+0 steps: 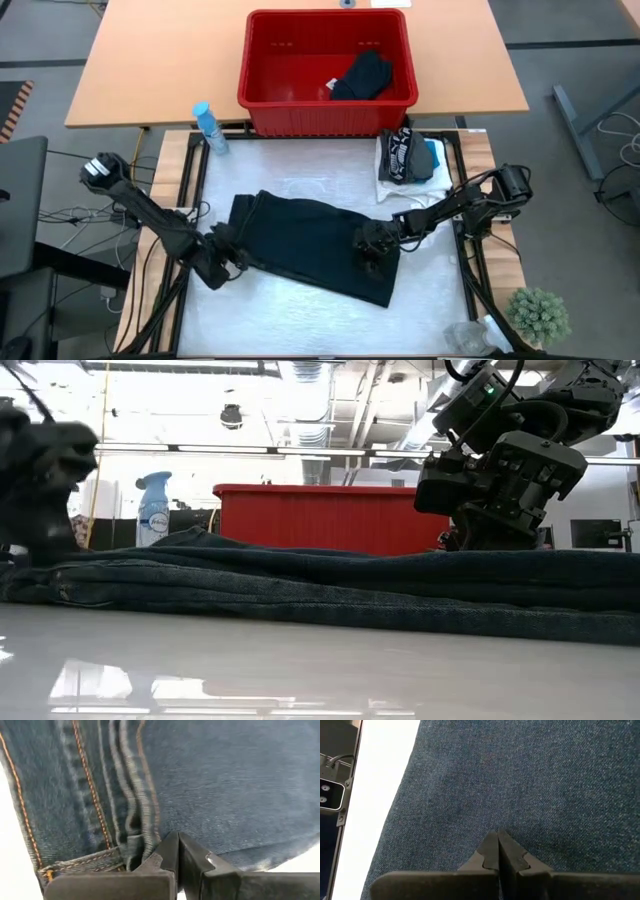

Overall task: Fold laundry
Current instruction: Fold the blue pants

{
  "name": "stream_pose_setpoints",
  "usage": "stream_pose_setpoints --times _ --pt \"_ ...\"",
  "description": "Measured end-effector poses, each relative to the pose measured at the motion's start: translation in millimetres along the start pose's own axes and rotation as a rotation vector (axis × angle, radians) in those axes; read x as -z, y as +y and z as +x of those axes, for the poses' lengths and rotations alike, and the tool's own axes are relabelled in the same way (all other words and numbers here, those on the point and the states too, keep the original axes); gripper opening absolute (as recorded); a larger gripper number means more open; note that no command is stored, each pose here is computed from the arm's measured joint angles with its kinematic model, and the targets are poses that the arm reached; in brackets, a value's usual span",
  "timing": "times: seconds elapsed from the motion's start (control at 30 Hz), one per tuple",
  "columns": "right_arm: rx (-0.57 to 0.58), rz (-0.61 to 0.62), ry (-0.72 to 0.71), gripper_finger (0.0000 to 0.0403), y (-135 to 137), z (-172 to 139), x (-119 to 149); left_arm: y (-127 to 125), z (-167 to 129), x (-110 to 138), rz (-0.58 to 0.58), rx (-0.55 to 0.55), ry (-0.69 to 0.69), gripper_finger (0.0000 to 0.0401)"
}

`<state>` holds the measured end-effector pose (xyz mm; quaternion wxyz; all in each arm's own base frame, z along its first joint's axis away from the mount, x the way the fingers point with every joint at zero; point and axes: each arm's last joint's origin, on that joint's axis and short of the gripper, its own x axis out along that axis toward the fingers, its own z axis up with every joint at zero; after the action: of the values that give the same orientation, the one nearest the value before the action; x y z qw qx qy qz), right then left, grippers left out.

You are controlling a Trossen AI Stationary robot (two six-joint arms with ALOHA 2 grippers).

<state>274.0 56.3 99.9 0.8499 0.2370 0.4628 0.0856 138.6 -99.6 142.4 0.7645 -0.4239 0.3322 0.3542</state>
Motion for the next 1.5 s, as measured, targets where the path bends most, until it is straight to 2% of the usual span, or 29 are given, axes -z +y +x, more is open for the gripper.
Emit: stream_pose_setpoints --times 0.13,0.27,0.5,0.6,0.7,0.77,0.83,0.97,1.17,1.23,1.37,1.43,1.5 --pt "0.0 0.0 0.0 0.0018 0.2 0.1 0.1 2.4 7.7 6.2 -0.041 -0.052 0.02 0.0" --pt "-0.001 -0.001 0.0 0.0018 0.2 0.1 0.1 -4.2 5.3 7.3 -0.023 -0.056 0.048 0.0" --pt "0.001 0.004 0.004 0.0018 -0.1 0.1 0.4 -43.1 -34.8 -10.5 0.031 0.045 -0.004 0.0" --pt "0.001 0.005 0.004 0.0018 -0.1 0.1 0.5 -61.4 -56.7 -22.6 0.1 0.091 -0.098 0.0" --pt "0.001 0.004 0.005 0.0018 0.0 0.1 0.5 -77.6 -70.2 -35.7 0.151 0.169 -0.336 0.0" --pt "0.001 0.004 0.004 0.0018 0.1 0.1 0.5 -78.3 -63.1 -45.4 0.132 0.14 -0.434 0.0" --pt "0.001 0.005 0.004 0.0018 0.1 0.1 0.5 -73.1 -45.7 -50.8 0.102 0.094 -0.472 0.0" --pt "0.001 0.004 0.004 0.0018 0.0 0.1 0.5 -63.5 -14.5 -57.2 0.089 0.097 -0.557 0.0" --pt "0.001 0.003 0.003 0.0018 0.1 0.2 0.5 -51.0 26.8 -76.5 0.133 0.193 -0.538 0.0" --pt "-0.001 0.003 0.003 0.0018 0.6 0.2 0.6 -39.0 36.6 -83.3 0.123 0.15 -0.549 0.0" --pt "-0.003 0.005 0.006 0.0018 2.9 0.9 1.9 -13.8 55.4 -86.1 -0.015 0.077 -0.524 0.0" --pt "-0.003 0.011 0.008 0.0018 3.9 1.2 2.6 -11.7 60.1 -85.3 -0.03 0.083 -0.515 0.0" --pt "-0.004 0.01 0.009 0.0018 5.1 1.5 3.2 -10.4 65.6 -82.9 0.006 0.079 -0.486 0.0"
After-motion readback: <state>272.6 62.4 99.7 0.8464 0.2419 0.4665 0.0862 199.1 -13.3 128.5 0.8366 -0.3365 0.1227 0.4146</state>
